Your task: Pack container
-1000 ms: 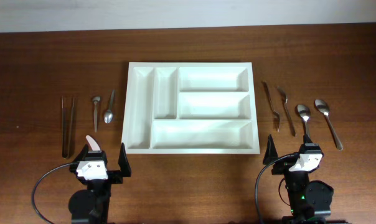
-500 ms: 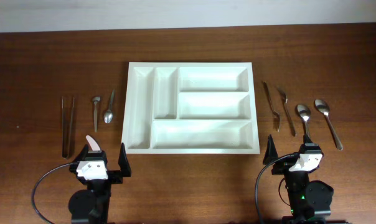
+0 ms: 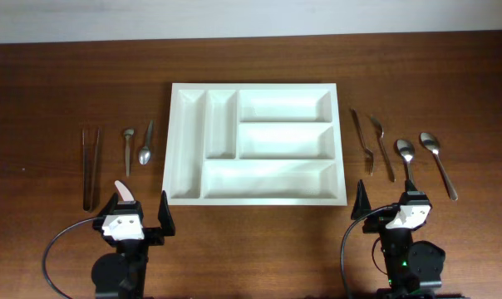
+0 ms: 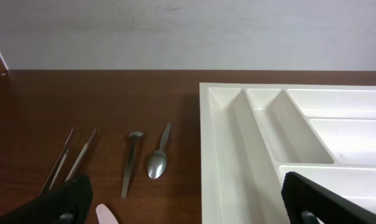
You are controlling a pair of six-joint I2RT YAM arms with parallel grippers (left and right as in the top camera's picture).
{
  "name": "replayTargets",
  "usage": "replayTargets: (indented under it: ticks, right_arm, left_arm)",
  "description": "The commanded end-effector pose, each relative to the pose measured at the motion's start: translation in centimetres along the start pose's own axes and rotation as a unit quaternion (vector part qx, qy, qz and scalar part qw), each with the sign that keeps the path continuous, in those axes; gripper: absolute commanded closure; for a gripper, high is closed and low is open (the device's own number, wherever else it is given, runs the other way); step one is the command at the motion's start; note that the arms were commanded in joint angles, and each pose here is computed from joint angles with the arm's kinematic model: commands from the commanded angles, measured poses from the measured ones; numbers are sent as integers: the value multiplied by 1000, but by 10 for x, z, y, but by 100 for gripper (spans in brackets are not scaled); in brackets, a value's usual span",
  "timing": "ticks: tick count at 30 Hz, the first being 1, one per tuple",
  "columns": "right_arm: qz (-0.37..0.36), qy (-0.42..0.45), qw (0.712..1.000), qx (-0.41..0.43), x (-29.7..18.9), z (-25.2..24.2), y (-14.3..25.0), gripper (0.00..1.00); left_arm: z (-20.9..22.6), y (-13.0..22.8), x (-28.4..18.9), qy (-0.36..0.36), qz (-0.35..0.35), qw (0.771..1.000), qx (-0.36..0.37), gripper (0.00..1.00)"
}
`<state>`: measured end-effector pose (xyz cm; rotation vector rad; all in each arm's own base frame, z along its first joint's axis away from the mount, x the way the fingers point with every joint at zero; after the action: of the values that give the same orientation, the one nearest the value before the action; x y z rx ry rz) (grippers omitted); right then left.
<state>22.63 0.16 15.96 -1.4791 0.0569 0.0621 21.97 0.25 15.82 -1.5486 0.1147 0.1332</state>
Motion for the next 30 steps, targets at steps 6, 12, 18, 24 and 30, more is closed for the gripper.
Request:
replayTargets:
  ticks: [6,12,18,24,30]
  right_arm:
    - [1,4,1000,4,0,-1,2,1]
    - [1,3,1000,4,0,-1,2,1]
    - [0,-20,1000,16,0,6,2,1]
    - [-11,-15,999,47,-3,7,-24,1]
    - [12,31,999,8,11,-3,-90,1]
  left_arm:
    - [-3,3,1,7,-1,1000,1,1]
    - [-3,3,1,7,-1,1000,1,1]
    - [-3,3,1,7,-1,1000,1,1]
    - [-3,3,1,7,-1,1000,1,1]
    - [-3,3,1,7,-1,1000,1,1]
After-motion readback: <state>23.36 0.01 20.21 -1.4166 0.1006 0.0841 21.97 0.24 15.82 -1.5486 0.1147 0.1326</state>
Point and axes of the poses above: each gripper's point midway between its finger pads, its own x axis out along the fingers, its own z axis along the line the jaws close on, y = z × x, the point moved 2 cm from there along -x, back along the fingers, and after that the axes turned 2 degrees about x, right-handed, at the moved point
